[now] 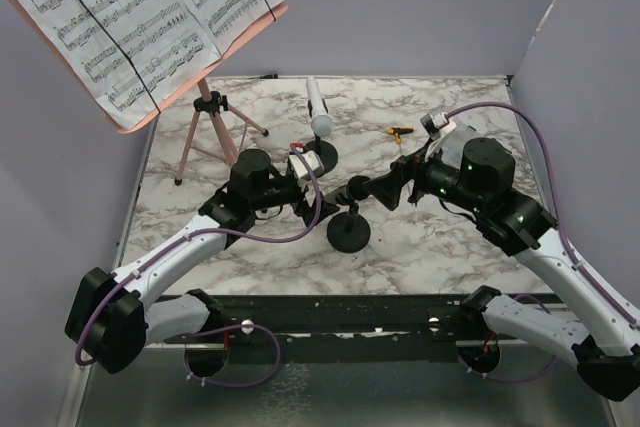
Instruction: Pack up the instrument practice props
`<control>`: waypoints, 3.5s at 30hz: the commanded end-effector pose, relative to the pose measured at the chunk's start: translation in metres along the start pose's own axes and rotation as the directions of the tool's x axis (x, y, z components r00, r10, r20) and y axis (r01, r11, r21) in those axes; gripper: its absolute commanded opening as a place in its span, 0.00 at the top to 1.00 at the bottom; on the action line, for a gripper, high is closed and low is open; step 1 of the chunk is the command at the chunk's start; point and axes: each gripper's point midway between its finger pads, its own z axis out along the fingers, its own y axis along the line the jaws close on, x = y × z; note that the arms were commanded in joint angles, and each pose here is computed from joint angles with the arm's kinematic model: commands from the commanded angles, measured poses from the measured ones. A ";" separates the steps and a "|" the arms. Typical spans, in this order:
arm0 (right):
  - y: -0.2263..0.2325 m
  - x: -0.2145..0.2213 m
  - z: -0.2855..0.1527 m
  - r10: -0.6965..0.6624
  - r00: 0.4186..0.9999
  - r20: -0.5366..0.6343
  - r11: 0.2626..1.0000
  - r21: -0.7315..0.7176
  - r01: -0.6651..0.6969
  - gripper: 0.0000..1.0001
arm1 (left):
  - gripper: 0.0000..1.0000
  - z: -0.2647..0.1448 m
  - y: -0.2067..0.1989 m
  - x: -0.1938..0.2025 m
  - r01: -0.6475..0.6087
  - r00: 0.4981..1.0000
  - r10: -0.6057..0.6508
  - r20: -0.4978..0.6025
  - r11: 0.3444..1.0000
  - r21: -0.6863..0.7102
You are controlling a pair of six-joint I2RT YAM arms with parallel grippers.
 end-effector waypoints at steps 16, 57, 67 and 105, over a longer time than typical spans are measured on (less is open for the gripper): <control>-0.009 0.036 0.041 -0.040 0.996 -0.075 0.975 0.217 0.056 0.08 | 0.01 0.014 -0.005 -0.011 -0.044 0.999 0.043 0.022 0.998 0.038; -0.023 0.038 0.055 -0.096 0.977 0.188 0.989 0.132 0.072 0.99 | 0.06 -0.002 -0.048 -0.014 0.269 0.959 -0.197 0.205 0.861 -0.432; -0.026 0.049 0.048 -0.050 0.981 0.190 0.990 0.137 0.024 0.99 | 0.07 0.026 -0.033 0.012 0.341 0.937 -0.198 0.287 0.693 -0.635; -0.028 0.080 0.031 0.032 0.996 0.082 0.989 0.143 -0.044 0.99 | 1.00 0.023 0.033 0.042 0.363 0.909 -0.087 0.408 0.647 -0.671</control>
